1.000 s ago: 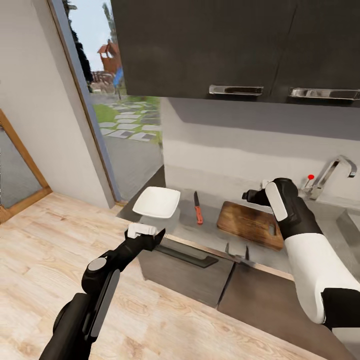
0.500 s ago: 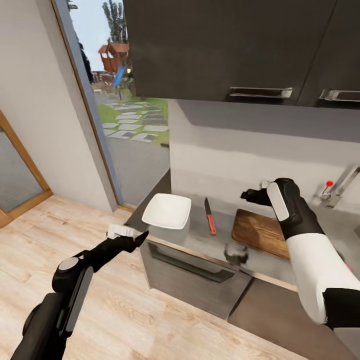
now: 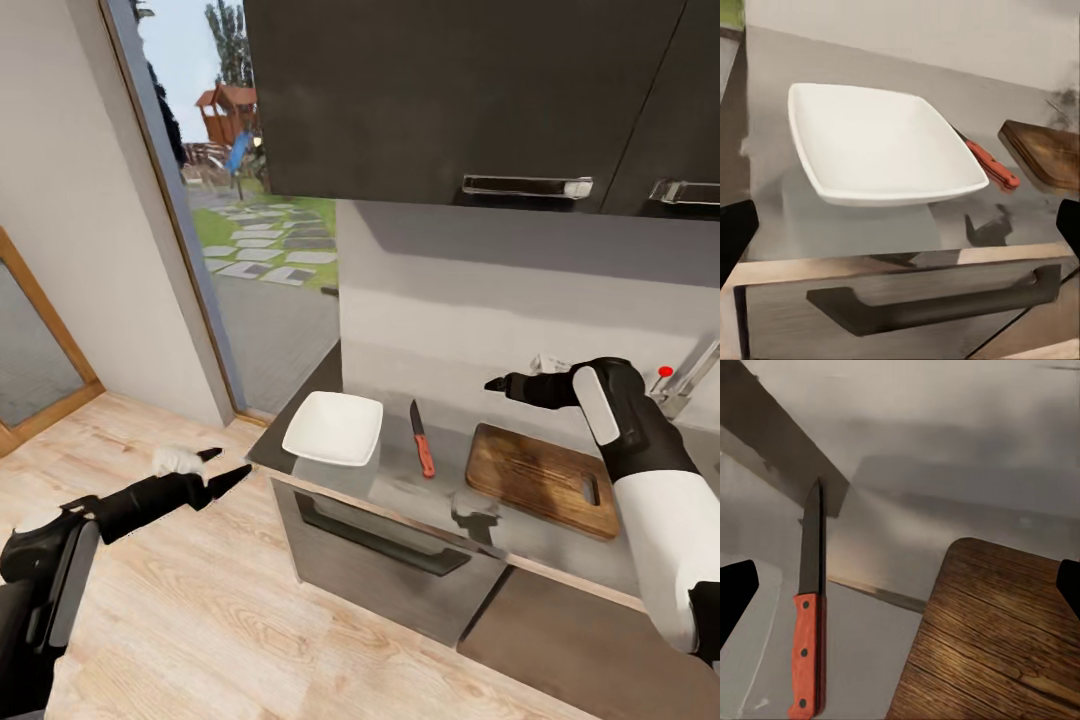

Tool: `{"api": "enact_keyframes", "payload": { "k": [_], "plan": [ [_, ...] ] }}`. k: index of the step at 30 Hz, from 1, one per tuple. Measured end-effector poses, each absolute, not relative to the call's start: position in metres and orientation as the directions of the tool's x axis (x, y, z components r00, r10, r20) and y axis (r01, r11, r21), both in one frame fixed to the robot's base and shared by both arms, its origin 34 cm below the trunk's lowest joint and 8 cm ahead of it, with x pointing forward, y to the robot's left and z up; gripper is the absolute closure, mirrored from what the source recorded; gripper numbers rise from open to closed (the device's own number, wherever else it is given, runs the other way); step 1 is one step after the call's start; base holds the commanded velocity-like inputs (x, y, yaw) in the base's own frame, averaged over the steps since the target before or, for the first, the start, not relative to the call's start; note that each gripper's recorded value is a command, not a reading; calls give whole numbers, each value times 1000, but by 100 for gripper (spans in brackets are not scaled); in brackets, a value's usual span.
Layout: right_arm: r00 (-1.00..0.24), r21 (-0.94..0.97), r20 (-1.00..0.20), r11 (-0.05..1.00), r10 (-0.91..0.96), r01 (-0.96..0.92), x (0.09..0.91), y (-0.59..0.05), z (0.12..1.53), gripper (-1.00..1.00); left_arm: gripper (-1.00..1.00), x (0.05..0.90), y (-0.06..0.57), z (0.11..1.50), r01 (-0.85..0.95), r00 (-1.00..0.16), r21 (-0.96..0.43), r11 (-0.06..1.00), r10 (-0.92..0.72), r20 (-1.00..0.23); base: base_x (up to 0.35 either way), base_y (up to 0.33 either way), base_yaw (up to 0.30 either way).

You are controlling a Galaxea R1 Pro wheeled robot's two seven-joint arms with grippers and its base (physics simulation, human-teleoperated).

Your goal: In the kitchen, take the Vidalia onion out of the sink, dice it on the chopping board with the paring knife, put the diced onion into the bowl on the countertop, then place both the paring knife and the chopping board into the sink.

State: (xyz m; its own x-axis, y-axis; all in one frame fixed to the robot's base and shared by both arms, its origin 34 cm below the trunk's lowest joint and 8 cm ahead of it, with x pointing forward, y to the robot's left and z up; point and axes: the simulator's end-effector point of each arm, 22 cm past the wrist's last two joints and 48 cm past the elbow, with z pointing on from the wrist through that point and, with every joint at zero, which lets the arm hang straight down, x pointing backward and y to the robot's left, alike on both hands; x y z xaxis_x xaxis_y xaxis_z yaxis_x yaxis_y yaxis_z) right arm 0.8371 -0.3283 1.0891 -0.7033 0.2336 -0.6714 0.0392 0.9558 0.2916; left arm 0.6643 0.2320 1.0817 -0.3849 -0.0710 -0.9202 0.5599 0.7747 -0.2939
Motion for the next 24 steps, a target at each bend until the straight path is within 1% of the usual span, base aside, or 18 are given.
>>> {"api": "enact_keyframes", "payload": {
  "k": [3,8,15,24],
  "plan": [
    [-703,290,-672,956,234,41,836,-331,1089,-100,-100,660,247,1094,571,-374,-316,758,-102,-922,0,0,0],
    [-704,286,-670,957,235,47,832,-346,1085,-100,-100,657,266,1102,571,-367,-315,758,-107,-924,0,0,0],
    [-706,295,-671,955,226,26,824,-360,1080,-100,-100,656,272,1103,565,-378,-322,760,-109,-919,0,0,0],
    [-666,247,-723,969,183,-2,830,-364,1079,-100,-100,658,274,1104,553,-387,-331,765,-115,-915,0,0,0]
  ]
}}
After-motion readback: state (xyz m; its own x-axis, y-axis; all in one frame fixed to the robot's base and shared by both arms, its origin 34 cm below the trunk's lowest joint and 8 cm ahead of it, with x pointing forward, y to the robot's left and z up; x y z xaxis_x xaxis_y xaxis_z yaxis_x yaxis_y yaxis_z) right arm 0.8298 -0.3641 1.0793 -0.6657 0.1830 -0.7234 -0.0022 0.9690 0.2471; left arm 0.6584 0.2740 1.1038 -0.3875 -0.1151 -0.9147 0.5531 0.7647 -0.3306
